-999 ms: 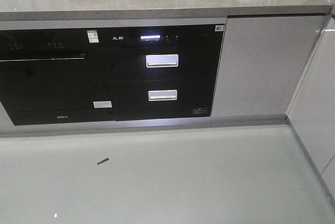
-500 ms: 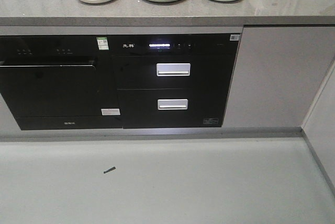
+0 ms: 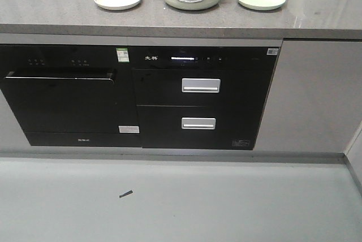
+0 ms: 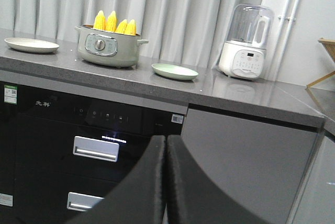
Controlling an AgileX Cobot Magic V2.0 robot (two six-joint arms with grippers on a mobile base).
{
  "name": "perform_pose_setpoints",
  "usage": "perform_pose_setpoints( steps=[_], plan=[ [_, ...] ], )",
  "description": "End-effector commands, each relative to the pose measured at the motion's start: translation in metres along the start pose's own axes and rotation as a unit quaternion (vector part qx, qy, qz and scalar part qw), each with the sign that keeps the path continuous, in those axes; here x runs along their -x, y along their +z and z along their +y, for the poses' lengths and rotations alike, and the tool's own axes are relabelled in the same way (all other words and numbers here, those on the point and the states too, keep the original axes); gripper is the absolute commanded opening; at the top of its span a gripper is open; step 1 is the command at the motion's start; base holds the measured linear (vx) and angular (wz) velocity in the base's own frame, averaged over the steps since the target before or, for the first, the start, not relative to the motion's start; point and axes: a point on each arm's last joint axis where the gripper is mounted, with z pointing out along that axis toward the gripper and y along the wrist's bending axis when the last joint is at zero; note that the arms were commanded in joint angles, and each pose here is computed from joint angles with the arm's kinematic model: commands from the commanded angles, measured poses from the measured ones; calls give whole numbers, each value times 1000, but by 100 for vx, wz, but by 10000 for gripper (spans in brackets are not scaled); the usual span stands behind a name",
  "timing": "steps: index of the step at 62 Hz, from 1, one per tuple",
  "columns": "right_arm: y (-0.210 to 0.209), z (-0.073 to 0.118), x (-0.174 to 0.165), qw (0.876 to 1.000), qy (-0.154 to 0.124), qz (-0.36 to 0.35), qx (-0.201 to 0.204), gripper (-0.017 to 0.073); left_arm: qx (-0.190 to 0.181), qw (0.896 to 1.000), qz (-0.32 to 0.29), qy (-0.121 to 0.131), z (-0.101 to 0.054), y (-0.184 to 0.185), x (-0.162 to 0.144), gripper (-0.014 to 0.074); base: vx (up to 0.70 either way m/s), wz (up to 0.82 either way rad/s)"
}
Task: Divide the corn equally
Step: 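Drive the base toward the counter with the pot and plates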
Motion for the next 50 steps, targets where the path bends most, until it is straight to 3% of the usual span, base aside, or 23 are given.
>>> perform_pose_setpoints(
  steps=[1,50],
  plan=[
    [0,0,4,999,-6,-34,-4,-4,-3,999,-44,-7,0,-2,7,-7,16,8],
    [0,0,4,999,-6,-35,-4,-4,-3,999,-44,-7,0,-2,7,-7,15,0]
  ],
)
